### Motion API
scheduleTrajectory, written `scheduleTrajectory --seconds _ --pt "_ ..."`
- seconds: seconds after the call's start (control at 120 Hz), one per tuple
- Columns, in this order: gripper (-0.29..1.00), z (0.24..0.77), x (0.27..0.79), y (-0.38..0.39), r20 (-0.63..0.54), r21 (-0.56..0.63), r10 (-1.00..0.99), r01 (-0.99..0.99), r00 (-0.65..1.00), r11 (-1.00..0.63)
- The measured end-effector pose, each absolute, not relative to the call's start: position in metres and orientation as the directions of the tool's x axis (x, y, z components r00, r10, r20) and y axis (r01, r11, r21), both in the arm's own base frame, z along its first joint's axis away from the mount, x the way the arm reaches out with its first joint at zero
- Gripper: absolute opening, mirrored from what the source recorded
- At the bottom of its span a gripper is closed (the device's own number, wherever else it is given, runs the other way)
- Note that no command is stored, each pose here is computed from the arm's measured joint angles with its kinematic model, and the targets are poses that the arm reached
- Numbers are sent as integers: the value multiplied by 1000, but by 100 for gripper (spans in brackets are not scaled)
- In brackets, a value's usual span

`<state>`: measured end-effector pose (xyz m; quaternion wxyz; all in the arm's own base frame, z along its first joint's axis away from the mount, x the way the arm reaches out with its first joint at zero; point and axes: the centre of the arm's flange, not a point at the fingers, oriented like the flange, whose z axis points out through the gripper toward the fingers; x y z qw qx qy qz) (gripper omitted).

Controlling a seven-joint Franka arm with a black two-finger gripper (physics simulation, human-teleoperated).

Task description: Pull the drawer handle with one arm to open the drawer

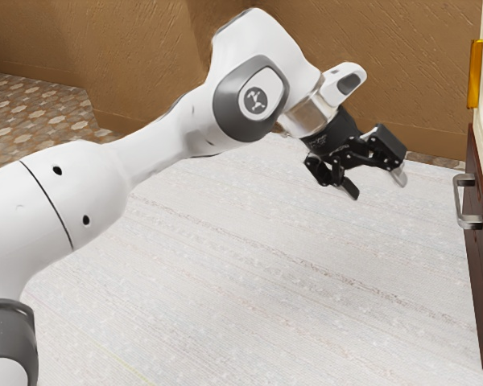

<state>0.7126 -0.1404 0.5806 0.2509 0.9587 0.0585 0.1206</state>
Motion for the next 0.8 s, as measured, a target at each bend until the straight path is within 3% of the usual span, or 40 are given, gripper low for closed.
scheduleTrajectory --seconds 0.375,0.8 --pt "70 560 734 -173 216 617 232 51 948 -785" --pt "70 536 744 -188 221 639 263 64 939 -767"
